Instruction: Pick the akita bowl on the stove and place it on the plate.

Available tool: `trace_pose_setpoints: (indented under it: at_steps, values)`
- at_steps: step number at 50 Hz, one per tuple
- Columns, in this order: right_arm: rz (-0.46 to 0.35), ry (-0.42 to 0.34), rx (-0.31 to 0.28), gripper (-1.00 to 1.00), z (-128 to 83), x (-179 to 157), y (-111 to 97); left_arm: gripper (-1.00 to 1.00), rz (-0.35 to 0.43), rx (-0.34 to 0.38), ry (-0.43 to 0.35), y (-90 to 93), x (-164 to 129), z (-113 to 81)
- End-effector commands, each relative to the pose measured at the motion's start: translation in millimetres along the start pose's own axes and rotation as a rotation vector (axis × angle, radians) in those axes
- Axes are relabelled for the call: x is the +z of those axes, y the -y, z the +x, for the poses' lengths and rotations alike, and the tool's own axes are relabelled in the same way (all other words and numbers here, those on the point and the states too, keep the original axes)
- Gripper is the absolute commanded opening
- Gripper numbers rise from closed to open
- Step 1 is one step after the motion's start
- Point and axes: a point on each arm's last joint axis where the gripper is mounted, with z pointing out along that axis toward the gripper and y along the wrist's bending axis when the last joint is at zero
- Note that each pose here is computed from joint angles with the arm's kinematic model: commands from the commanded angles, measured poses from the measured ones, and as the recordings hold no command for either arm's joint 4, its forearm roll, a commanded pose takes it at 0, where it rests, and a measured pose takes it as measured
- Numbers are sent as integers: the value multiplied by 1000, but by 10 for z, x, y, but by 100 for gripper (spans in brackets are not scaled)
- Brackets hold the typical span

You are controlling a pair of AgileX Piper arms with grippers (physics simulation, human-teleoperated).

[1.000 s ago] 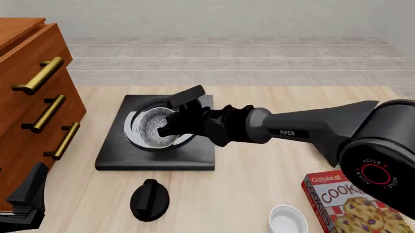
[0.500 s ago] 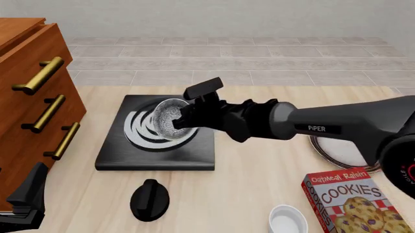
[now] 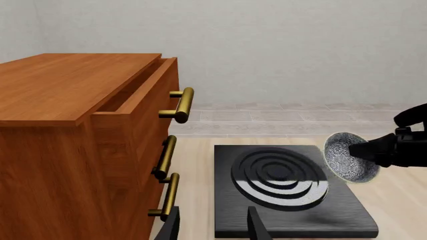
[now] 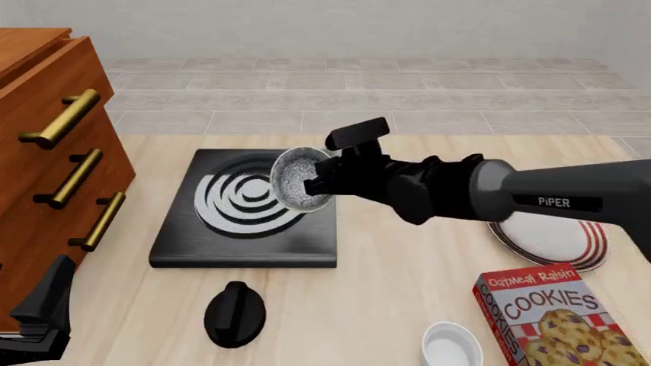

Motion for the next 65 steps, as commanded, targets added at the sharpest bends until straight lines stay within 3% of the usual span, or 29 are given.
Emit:
trace_pose_setpoints:
  at_steps: [1,65]
  values:
    - [36,12,34,-100,-10,-161,157,100,0,0,0,0,0,0]
    - [252,1,126,-100,164,-833,952,100,0,0,0,0,0,0]
